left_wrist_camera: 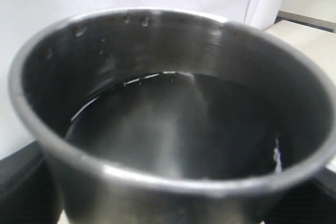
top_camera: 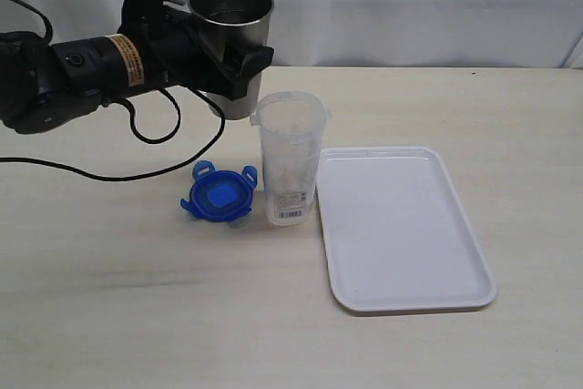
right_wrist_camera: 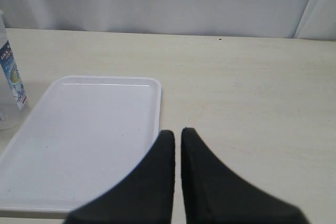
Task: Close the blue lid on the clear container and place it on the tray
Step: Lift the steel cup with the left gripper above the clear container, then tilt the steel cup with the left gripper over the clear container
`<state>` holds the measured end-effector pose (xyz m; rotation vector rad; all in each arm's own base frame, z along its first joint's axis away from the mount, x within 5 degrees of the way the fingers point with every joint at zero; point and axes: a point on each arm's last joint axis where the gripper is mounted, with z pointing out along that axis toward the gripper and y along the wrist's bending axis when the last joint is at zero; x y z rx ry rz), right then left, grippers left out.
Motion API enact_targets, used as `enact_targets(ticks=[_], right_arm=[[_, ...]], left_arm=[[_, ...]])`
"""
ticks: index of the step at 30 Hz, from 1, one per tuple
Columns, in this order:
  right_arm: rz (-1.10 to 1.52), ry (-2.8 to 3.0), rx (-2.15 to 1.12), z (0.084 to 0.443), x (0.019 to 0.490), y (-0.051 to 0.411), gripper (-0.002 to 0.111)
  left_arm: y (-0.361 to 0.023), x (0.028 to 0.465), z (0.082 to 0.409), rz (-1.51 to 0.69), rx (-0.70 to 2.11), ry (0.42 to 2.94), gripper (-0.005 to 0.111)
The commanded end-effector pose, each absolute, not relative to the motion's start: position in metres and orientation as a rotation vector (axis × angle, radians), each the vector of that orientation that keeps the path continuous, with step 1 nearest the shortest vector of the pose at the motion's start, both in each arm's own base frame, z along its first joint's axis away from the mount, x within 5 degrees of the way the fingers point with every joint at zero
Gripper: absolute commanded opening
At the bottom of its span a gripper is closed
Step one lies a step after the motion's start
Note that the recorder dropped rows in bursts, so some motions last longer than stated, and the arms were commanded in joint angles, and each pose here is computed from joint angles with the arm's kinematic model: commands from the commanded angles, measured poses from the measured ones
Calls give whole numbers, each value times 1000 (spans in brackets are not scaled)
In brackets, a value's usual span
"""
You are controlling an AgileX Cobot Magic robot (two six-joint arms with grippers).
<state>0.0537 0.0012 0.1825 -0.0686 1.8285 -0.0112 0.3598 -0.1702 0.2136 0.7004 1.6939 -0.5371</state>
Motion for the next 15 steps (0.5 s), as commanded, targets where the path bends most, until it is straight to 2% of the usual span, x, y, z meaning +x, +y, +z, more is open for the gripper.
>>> enact_targets(ticks=[1,15], right_arm=[[-13,1826,-63,182,53,1,5],[-13,1826,-63,182,53,1,5]], left_arm=[[-176,359,234,-571,689,1587,0],[-180,354,230,-494,878,1523,0]])
